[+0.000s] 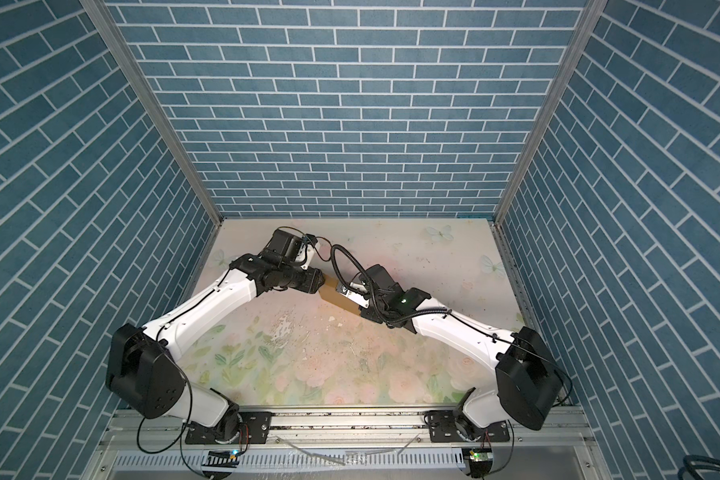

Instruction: Fold the paper box

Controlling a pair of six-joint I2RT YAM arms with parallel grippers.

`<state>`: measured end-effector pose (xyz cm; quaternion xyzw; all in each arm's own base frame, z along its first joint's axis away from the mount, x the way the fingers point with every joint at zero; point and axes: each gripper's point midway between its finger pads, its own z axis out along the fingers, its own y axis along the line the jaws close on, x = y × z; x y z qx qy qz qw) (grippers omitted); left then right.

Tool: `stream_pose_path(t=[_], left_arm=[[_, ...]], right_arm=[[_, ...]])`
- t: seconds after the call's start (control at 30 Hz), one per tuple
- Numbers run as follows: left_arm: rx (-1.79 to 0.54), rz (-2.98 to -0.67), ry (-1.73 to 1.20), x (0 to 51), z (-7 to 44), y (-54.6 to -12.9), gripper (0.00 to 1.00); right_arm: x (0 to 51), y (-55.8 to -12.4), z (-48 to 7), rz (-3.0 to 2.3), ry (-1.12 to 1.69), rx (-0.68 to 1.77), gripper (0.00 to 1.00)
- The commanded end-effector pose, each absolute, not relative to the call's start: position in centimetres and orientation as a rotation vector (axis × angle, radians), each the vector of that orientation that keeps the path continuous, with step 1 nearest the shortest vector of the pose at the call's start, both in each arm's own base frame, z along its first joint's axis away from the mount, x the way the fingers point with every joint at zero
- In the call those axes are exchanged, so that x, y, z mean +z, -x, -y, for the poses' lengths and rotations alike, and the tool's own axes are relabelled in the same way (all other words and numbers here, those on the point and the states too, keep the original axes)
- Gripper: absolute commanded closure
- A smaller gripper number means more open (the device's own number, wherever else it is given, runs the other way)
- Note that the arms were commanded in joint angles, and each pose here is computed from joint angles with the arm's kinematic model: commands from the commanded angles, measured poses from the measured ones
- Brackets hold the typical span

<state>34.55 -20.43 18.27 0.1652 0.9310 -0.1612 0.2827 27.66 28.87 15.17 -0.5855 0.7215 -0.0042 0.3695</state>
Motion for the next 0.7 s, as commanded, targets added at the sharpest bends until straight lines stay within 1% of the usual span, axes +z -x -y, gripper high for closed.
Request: stream_pose_path(t=[0.0, 0.2, 0.37, 0.57, 0.67], left_arm=[[-0.530, -2.462, -0.323, 19.8, 19.3, -35.1, 0.41], [-0.732, -2.397, -0.159, 20.8, 18.4, -36.4, 0.38], [-0.879, -2.349, -0.082, 20.7, 19.3, -38.0, 0.35], [-0.983, -2.330, -0.033, 19.4, 20.6, -39.5, 0.35], [-0.999, -2.336, -0.025, 18.6, 20.8, -39.7, 0.36]], right_arm=[[14.8, -27.5, -29.0, -1.892, 1.515, 0.022, 0.66], [14.9, -27.4, -28.9, -1.893, 1.516, 0.025, 0.66], [14.9, -27.4, -28.9, -1.894, 1.515, 0.025, 0.66], [14.9, -27.5, -28.8, -1.902, 1.511, 0.024, 0.67], [14.9, -27.5, -28.8, -1.904, 1.508, 0.022, 0.67]])
